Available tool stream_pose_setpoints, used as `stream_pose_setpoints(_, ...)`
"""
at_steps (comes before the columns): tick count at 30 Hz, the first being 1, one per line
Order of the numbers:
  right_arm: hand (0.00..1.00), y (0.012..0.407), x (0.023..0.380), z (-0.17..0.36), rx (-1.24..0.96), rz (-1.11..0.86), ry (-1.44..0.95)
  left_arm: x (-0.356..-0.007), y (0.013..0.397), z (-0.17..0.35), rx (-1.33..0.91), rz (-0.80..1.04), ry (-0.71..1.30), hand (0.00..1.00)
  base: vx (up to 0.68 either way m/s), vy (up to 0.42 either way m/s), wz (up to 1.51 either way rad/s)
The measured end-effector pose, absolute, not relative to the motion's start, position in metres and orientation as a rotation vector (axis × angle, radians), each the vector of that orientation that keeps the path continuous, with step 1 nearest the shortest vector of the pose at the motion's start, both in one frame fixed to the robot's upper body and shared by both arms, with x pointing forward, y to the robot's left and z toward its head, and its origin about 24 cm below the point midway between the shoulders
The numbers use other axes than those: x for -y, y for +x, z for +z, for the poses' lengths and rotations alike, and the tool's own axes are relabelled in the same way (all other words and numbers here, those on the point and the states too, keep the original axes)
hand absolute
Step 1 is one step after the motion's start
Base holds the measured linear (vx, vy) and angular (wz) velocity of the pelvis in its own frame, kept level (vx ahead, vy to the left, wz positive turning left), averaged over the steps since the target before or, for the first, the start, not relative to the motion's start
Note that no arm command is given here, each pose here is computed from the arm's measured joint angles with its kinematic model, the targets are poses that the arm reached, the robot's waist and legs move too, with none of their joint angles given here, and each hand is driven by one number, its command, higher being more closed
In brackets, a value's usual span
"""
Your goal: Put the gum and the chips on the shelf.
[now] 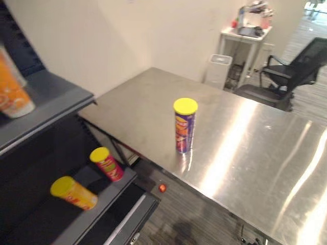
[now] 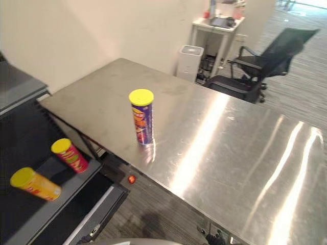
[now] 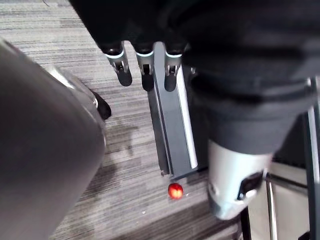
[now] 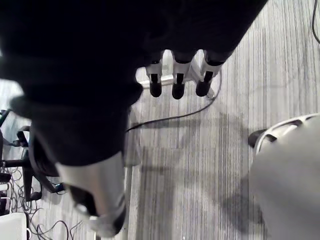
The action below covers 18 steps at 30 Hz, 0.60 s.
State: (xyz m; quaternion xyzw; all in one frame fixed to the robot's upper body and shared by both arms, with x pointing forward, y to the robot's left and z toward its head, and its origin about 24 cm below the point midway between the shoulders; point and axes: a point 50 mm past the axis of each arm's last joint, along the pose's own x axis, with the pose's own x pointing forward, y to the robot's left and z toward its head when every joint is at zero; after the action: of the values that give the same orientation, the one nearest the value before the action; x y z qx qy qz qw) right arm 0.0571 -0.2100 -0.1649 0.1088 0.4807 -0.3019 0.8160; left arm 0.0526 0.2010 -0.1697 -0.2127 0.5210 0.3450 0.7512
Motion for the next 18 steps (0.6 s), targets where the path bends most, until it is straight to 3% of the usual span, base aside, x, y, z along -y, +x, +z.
stream_pose_setpoints(11, 0.00, 0.050, 0.213, -0.165, -1.021, -0.765, 0.294, -0.203, 0.056, -0.171, -1.197, 0.637, -0.319, 0.00, -0.12, 0.014, 0.01)
stream_pose_setpoints(18, 0.00, 0.024, 0.214, -0.168, -1.069, -0.849, 0.340, -0.205, 0.058, -0.171, -1.206, 0.595, -0.284, 0.00, -0.06, 0.050, -0.58)
